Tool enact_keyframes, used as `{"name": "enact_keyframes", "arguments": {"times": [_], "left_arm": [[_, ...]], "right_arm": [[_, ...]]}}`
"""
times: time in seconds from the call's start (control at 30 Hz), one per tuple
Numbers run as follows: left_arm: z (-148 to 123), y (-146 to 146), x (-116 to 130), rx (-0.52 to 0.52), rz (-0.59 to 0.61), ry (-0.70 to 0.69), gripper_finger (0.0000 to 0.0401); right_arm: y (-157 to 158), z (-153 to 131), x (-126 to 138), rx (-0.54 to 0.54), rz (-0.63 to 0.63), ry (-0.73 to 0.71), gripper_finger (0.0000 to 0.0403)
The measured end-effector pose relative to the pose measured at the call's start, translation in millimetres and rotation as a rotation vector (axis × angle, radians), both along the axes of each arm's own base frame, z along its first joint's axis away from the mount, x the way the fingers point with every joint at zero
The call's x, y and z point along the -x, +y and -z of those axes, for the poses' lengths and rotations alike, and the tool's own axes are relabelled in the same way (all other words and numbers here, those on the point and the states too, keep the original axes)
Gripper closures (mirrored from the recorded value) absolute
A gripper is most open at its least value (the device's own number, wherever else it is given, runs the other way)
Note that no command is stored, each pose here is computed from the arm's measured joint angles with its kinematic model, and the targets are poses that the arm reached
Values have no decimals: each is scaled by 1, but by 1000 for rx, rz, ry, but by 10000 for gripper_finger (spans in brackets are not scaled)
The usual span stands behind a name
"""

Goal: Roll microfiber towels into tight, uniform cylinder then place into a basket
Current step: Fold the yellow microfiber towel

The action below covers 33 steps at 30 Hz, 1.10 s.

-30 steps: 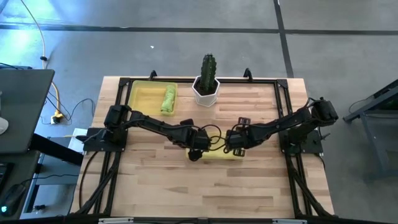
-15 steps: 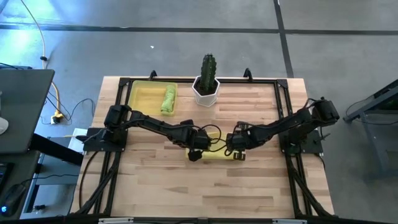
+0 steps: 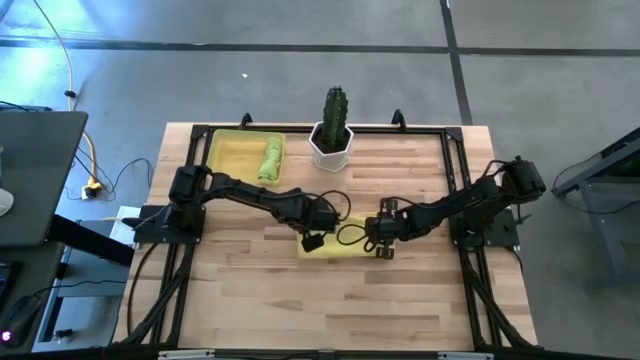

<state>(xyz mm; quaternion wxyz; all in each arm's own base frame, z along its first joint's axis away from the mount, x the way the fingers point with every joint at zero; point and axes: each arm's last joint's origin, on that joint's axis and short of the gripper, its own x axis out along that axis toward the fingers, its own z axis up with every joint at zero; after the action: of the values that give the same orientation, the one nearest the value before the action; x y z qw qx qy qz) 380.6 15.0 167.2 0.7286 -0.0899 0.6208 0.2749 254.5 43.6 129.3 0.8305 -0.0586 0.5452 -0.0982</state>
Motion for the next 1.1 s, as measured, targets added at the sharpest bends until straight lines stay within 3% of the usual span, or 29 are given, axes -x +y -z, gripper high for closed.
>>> {"name": "enact_keyframes", "arguments": {"times": [0.13, 0.37, 0.53, 0.6, 0.73, 0.87, 1.0, 1.1], "left_arm": [[0, 0, 0, 13, -19, -9, 389], [0, 0, 0, 12, 4, 2, 328], [-8, 5, 11, -140, 17, 145, 292], [-13, 7, 14, -154, -4, 186, 286], [-16, 1, 10, -33, -9, 150, 287], [-15, -23, -3, 112, 133, 34, 297], [-16, -47, -17, 131, 264, -104, 307], [-17, -56, -18, 122, 274, -132, 312]], "right_arm": [[0, 0, -1, -1, -5, -14, 274], [0, -1, -2, 7, -30, -19, 274], [0, -3, -1, 33, -74, 30, 274], [0, -7, -2, 55, -101, 74, 274], [-2, -15, -2, 134, -144, 148, 274], [-8, -14, -1, 148, -151, 170, 274], [-18, -10, 3, 146, -118, 207, 274], [-24, -4, 7, 124, -101, 225, 274]]}}
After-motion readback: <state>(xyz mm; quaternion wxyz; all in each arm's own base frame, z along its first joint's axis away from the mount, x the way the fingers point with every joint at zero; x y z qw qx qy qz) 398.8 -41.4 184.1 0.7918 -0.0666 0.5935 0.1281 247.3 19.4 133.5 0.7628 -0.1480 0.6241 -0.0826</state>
